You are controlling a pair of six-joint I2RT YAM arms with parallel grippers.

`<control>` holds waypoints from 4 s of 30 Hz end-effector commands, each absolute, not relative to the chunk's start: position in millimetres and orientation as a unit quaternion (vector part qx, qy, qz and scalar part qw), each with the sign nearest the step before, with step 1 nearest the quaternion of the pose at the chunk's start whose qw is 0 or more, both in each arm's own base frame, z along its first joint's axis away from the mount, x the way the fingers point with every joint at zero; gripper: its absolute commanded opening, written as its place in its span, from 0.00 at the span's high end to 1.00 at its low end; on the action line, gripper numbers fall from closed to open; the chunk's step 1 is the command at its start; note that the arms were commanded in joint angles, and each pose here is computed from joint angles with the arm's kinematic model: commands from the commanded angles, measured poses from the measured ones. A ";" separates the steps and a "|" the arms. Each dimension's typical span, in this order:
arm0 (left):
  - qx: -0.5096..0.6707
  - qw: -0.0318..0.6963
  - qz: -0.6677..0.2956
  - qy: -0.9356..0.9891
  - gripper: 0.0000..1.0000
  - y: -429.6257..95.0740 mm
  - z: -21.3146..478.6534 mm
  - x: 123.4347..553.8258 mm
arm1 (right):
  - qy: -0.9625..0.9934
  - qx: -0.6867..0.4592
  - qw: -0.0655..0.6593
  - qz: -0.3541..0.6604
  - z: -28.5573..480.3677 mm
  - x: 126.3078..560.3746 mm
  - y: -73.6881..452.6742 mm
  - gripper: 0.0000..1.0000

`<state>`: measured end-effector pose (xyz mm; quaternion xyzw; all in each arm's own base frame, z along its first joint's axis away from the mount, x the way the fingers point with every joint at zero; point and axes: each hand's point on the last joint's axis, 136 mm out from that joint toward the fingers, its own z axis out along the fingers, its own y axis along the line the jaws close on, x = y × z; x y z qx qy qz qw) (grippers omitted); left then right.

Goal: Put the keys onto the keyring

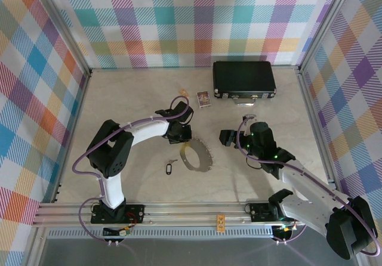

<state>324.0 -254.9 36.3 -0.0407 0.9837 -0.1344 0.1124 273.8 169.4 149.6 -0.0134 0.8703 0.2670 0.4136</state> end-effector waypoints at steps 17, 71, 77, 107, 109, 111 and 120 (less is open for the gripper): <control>0.012 0.154 -0.153 0.976 1.00 -264.3 63.8 333.3 | 0.855 -0.020 0.430 0.291 160.1 271.6 175.1 0.01; 0.397 0.596 -0.461 0.524 1.00 -321.8 314.0 252.7 | 0.734 -0.267 0.439 0.444 256.6 234.0 248.5 0.55; 0.385 0.655 -0.406 0.508 1.00 -313.6 318.2 257.5 | 0.738 -0.270 0.414 0.459 248.0 230.5 254.0 0.59; 0.433 0.776 -0.057 0.456 1.00 -288.6 302.8 249.3 | 0.779 -0.199 0.478 0.353 237.2 247.2 223.0 0.35; 0.427 0.784 -0.047 0.449 1.00 -286.4 304.7 248.1 | 0.780 -0.194 0.484 0.346 238.0 248.6 219.7 0.32; 0.429 0.785 -0.039 0.445 1.00 -286.4 304.3 247.0 | 0.779 -0.188 0.492 0.341 239.7 249.1 216.4 0.29; 0.432 0.787 -0.029 0.439 1.00 -289.0 300.6 244.9 | 0.768 -0.188 0.509 0.339 247.2 246.5 211.9 0.28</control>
